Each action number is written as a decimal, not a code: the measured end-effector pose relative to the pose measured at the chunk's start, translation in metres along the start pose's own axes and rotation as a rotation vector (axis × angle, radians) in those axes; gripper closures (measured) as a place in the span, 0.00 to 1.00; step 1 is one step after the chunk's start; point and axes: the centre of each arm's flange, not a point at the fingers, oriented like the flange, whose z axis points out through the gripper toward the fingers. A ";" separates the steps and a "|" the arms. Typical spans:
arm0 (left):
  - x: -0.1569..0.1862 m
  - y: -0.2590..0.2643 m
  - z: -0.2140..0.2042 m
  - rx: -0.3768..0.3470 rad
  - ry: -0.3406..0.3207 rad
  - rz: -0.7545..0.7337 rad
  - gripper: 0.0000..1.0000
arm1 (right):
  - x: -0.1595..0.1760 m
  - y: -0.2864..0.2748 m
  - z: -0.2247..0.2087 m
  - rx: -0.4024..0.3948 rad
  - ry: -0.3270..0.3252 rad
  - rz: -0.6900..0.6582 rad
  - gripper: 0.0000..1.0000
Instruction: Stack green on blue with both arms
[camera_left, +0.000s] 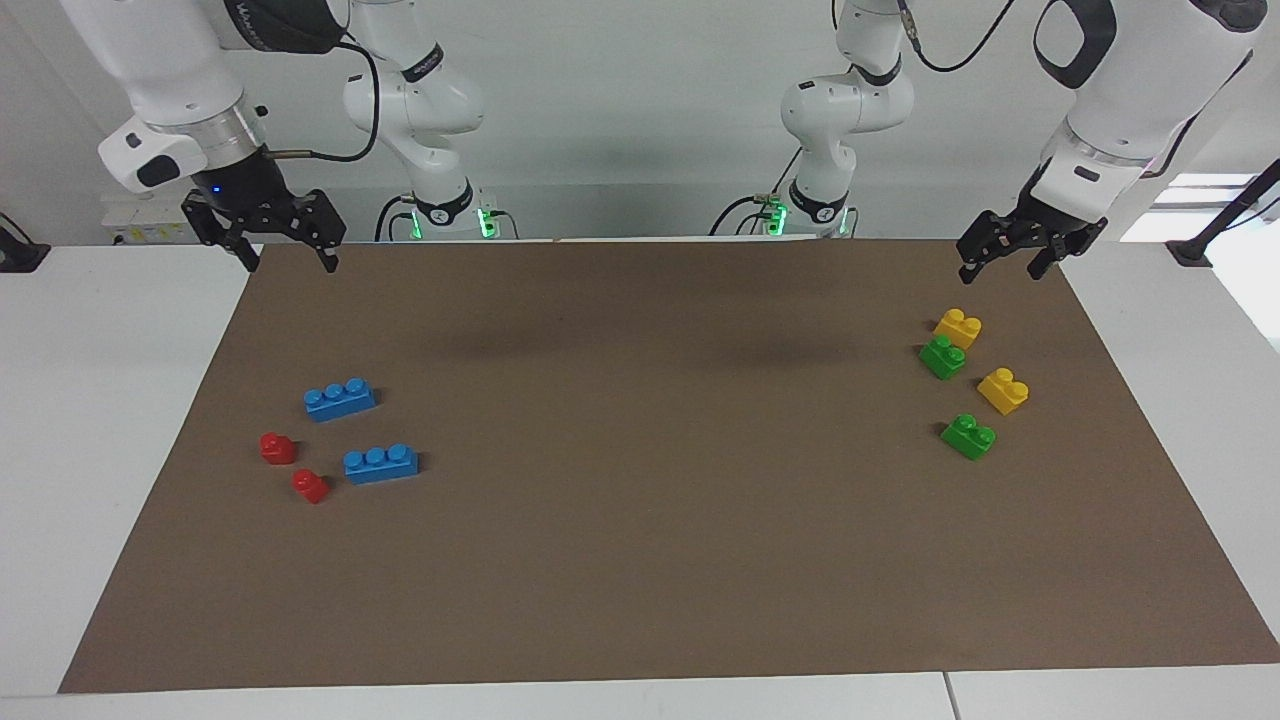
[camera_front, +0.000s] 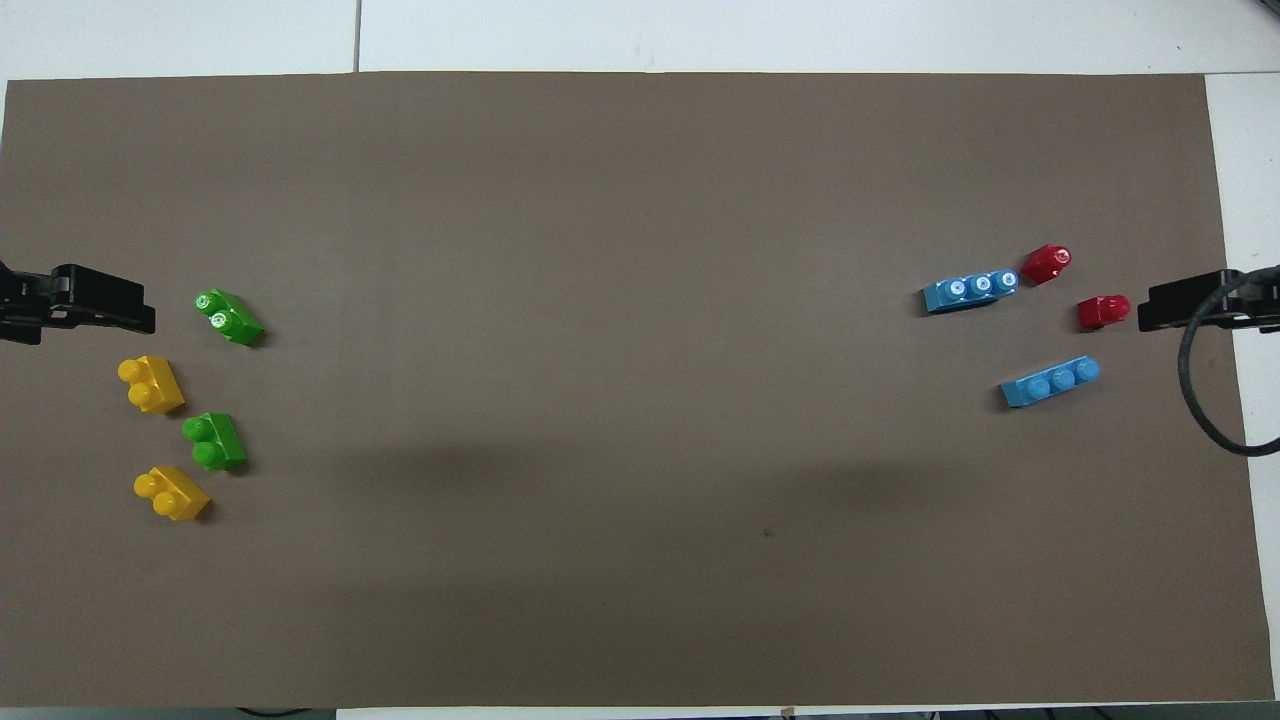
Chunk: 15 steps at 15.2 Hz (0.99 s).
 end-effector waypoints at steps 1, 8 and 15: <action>-0.001 0.000 0.001 0.000 -0.004 0.000 0.00 | 0.002 0.005 -0.001 0.014 0.012 0.031 0.00; -0.006 -0.001 0.006 0.002 -0.024 -0.024 0.00 | 0.020 0.025 0.025 0.142 -0.034 0.448 0.00; -0.022 -0.013 0.055 0.009 -0.008 -0.280 0.00 | 0.066 0.046 0.082 0.255 -0.227 0.888 0.00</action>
